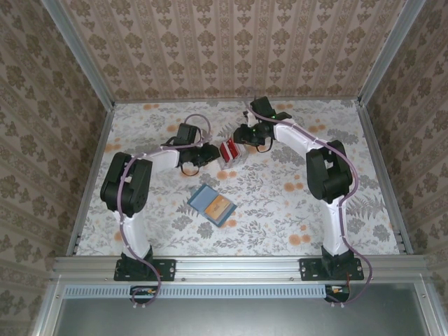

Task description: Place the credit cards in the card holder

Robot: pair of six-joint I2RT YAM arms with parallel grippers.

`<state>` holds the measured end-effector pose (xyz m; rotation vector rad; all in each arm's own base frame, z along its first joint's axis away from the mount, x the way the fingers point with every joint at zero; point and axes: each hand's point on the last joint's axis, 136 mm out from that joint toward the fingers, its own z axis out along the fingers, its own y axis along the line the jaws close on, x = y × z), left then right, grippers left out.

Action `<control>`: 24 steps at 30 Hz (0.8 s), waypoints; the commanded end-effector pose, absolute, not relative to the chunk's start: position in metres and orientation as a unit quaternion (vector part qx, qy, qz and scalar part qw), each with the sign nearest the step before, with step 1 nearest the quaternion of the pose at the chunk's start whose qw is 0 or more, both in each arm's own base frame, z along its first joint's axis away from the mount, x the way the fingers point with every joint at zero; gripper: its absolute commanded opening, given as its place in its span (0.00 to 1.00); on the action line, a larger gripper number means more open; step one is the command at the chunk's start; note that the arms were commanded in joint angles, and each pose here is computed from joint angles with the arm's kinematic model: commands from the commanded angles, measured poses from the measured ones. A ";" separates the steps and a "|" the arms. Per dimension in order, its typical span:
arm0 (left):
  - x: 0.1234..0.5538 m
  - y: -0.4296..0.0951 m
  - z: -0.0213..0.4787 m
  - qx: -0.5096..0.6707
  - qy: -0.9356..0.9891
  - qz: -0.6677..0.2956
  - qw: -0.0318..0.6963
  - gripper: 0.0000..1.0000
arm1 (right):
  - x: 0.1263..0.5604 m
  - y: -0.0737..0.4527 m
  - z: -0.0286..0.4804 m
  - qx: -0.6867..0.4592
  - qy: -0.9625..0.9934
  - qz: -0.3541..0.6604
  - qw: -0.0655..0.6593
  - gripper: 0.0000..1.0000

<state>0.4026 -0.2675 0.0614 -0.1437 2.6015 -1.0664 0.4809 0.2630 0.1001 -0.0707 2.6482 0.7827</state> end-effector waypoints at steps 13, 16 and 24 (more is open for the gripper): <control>0.402 -0.291 0.053 -0.037 0.907 -0.393 0.143 0.26 | 0.471 0.263 0.077 -0.053 0.962 0.210 0.165 0.39; 0.401 -0.291 0.049 -0.041 0.908 -0.392 0.140 0.26 | 0.468 0.271 0.085 -0.064 0.960 0.215 0.170 0.39; 0.401 -0.291 0.050 -0.040 0.907 -0.394 0.141 0.26 | 0.467 0.272 0.110 -0.066 0.954 0.222 0.190 0.39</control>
